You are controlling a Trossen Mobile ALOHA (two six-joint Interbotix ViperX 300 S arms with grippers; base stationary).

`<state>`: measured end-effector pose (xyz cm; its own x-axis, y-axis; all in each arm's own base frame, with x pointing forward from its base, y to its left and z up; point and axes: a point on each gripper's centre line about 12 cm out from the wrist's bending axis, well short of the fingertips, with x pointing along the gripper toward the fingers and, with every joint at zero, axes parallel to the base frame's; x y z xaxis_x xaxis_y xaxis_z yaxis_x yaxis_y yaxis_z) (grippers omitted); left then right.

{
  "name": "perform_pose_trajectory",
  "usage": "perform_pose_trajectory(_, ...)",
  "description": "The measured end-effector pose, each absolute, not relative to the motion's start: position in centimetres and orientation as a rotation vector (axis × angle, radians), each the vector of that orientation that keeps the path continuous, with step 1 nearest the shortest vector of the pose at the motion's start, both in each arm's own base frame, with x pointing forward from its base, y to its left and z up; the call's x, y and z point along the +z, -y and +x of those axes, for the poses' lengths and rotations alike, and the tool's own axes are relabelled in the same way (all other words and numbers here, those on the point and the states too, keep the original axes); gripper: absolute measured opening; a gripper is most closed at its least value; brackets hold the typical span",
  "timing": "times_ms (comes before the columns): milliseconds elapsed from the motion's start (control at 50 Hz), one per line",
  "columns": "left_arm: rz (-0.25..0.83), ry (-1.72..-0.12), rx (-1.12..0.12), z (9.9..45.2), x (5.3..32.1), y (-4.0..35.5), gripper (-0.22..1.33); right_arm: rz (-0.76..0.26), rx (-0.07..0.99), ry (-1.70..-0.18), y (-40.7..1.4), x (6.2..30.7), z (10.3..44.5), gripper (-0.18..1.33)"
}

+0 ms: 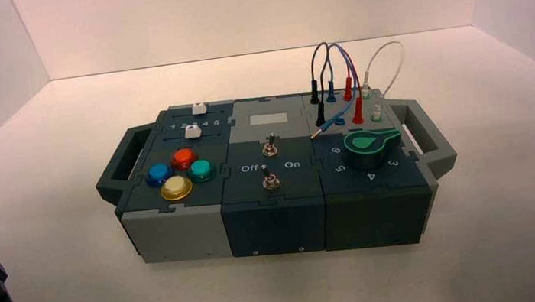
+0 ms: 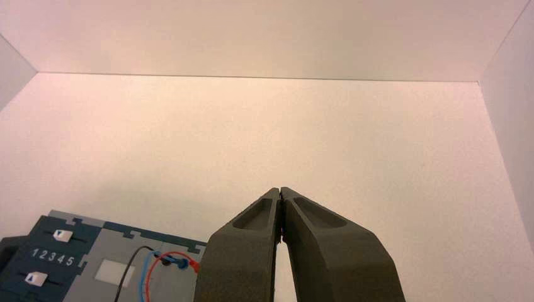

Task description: Move the bottom slider to position 1.

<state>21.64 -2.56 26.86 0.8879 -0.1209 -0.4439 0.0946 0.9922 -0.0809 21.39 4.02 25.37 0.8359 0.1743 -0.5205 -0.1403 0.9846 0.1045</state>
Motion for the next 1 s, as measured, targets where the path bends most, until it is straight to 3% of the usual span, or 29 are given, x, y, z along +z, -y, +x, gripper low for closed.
perform_pose_trajectory(460,-0.053,-0.491,-0.112,21.8,26.3,2.6,-0.16,0.069,0.168,-0.565,-4.1,25.3,21.4,-0.14)
perform_pose_trajectory(760,-0.041,-0.79,-0.14,20.8,23.8,3.1,-0.16,0.032,0.291,-0.638,-6.9,24.3,20.7,-0.14)
perform_pose_trajectory(1000,-0.006,-0.971,-0.222,19.1,23.6,4.6,-0.16,-0.042,0.416,-0.771,-10.3,22.2,20.5,-0.14)
